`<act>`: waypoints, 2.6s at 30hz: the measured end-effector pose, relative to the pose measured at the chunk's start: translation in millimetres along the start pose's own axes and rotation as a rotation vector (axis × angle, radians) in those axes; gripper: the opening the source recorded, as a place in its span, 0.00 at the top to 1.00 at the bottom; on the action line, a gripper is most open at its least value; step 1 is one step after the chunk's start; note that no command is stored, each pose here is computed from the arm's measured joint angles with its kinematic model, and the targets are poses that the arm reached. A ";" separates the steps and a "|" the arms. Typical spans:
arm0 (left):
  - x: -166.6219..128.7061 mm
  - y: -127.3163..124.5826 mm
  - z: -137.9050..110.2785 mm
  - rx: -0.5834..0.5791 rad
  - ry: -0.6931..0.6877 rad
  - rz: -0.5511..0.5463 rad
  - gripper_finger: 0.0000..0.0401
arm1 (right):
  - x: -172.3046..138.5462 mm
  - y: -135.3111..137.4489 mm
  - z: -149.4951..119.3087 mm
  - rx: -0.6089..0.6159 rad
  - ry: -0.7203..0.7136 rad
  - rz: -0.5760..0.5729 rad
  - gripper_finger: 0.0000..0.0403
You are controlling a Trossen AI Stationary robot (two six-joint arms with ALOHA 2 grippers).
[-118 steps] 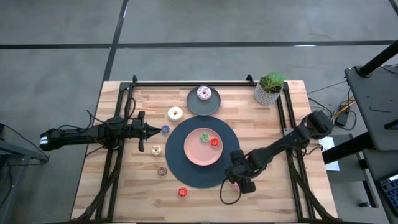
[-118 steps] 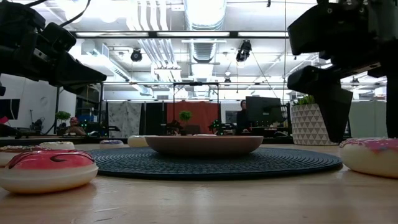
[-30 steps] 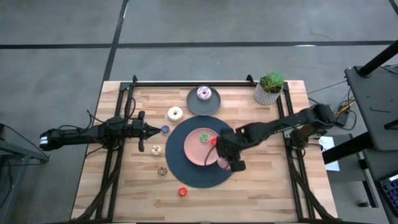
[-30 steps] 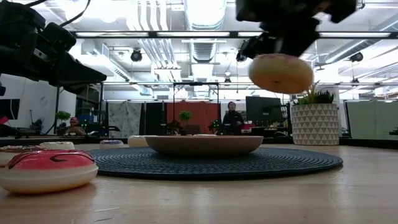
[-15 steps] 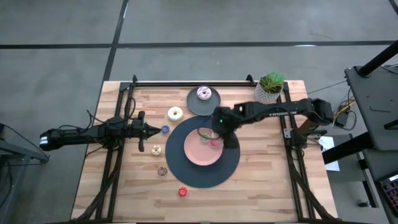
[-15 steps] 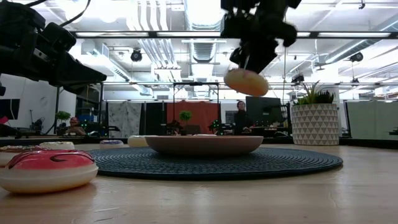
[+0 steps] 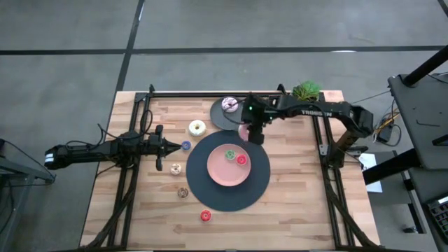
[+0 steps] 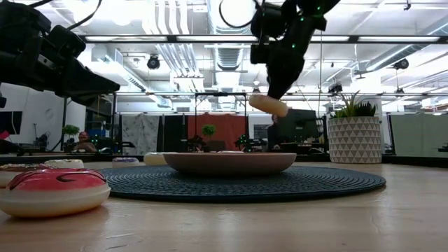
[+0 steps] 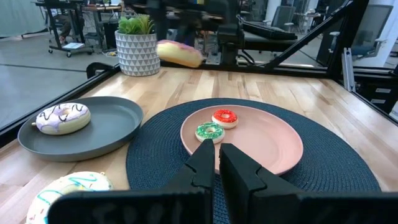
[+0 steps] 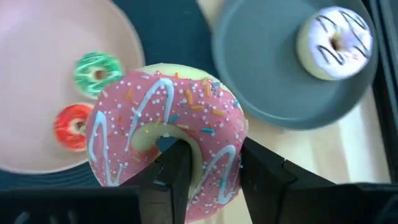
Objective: Pick & Place donuts
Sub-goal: Put the large pink donut on the gray plate
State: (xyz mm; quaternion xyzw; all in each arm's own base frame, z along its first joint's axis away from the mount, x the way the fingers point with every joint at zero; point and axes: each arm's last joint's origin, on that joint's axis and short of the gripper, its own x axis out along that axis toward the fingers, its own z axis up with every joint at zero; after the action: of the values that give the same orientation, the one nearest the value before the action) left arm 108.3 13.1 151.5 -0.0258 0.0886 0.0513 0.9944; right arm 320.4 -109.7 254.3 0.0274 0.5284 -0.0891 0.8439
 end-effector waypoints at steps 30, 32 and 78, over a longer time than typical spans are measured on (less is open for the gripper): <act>0.0 0.0 0.1 0.000 0.000 0.000 1.00 | 73.3 -81.5 38.9 0.098 0.075 -0.056 0.71; 0.0 0.0 0.1 0.000 -0.001 0.000 1.00 | 77.5 -84.5 42.2 0.101 0.073 -0.058 0.71; 0.0 0.0 0.1 0.000 0.000 0.000 1.00 | 105.0 -101.6 28.0 0.131 0.107 -0.066 0.73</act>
State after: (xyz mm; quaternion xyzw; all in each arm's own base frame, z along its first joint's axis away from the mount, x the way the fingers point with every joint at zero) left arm 108.3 13.2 151.6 -0.0258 0.0885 0.0515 0.9944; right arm 371.7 -226.2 177.3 0.0699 0.5665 -0.1497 0.8073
